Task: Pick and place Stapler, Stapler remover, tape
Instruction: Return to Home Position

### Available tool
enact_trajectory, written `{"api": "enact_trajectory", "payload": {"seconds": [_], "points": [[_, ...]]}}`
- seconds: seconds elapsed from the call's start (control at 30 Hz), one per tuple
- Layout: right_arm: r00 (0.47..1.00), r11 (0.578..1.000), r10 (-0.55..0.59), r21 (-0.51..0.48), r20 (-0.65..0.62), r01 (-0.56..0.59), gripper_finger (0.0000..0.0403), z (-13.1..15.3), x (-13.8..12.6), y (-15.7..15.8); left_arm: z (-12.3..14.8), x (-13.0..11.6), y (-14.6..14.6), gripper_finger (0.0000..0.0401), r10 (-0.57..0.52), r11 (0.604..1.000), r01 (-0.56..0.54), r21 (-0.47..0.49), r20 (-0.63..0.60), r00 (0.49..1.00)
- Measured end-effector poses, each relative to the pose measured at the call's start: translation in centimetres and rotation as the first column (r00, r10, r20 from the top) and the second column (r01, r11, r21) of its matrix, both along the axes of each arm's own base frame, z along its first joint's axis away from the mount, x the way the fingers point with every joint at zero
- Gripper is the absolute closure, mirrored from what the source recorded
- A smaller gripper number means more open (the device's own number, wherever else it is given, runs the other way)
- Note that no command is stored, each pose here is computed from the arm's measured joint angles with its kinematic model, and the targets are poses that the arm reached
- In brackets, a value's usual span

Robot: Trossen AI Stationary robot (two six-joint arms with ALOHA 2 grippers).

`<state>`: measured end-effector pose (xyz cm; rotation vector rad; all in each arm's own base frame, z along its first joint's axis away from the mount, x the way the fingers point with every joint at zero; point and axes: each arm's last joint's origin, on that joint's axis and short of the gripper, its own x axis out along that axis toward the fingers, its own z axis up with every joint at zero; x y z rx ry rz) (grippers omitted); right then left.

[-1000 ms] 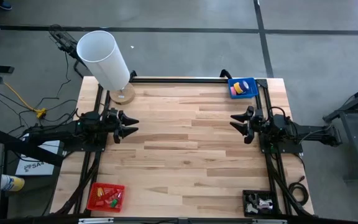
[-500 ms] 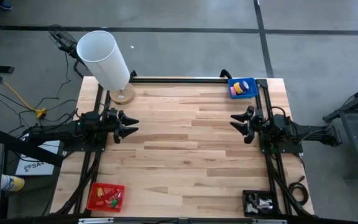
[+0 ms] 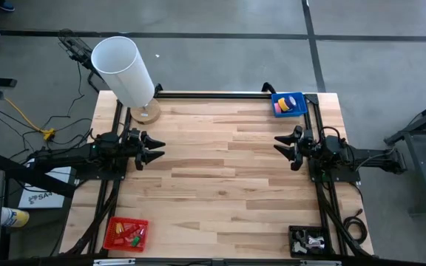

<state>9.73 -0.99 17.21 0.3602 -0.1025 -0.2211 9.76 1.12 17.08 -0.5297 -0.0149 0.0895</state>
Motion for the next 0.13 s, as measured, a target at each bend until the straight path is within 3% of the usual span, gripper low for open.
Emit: {"api": "enact_trajectory", "payload": {"seconds": [0.13], "points": [[1.0,1.0,0.0,0.0,0.0,0.0,0.021,0.0,0.0,0.0,0.01,0.0,0.0,0.0151,0.0,1.0,0.0,0.0,0.0,1.0]]}}
